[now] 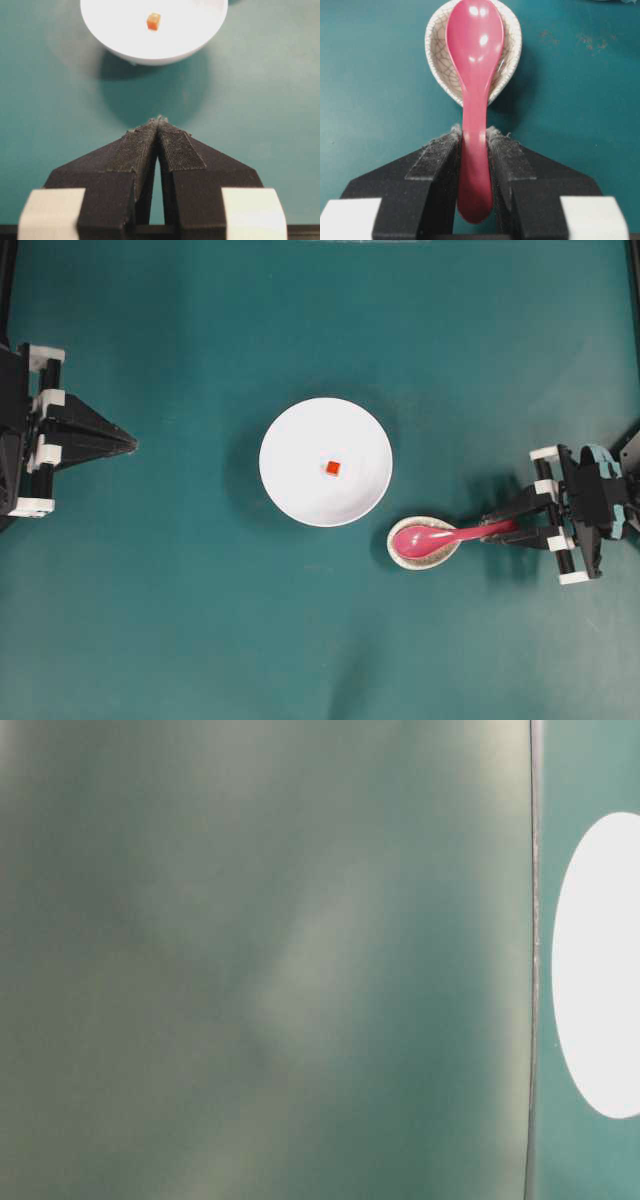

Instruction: Grip the spoon and scoop the red block from the bowl with right arm.

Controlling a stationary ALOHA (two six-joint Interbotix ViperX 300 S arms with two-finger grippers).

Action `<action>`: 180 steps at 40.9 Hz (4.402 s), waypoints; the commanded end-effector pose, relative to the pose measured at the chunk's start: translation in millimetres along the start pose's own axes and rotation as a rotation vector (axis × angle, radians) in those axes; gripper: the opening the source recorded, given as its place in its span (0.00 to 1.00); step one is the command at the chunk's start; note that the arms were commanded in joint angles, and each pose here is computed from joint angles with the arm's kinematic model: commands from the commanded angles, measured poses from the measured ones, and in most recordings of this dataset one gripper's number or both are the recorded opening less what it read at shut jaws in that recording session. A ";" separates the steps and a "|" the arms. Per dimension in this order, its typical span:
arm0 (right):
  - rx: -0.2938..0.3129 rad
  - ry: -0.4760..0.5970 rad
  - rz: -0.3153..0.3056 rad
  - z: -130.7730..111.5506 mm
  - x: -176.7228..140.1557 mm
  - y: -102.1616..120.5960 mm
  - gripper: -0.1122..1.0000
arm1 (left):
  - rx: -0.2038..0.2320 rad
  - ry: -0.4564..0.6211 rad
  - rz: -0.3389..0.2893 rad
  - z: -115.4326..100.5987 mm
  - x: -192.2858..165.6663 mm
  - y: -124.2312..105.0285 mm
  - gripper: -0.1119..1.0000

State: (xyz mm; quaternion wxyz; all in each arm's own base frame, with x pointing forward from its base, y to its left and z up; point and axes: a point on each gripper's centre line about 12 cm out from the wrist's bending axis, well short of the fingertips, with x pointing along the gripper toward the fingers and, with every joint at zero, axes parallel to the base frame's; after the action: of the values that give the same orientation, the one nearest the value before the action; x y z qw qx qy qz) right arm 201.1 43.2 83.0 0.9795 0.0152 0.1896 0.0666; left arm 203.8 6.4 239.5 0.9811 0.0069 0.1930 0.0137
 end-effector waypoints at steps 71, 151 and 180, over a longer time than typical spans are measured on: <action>0.179 0.155 -0.086 166.4 -23.0 -26.6 0.32 | 0.007 -0.020 0.016 7.8 -0.8 3.4 0.10; 0.316 0.796 -0.171 220.8 75.3 -93.8 0.32 | 0.004 -0.046 0.016 12.3 -5.0 3.4 0.10; 0.311 0.892 -0.147 224.7 98.2 -99.5 0.32 | 0.005 -0.049 0.016 12.8 -5.9 3.5 0.10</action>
State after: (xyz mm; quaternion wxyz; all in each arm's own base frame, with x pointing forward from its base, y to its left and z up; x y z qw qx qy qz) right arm 383.4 -42.4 237.3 0.7798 0.1169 0.6141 -0.0335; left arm 200.0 9.1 245.4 0.9835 0.0097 0.1795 0.0202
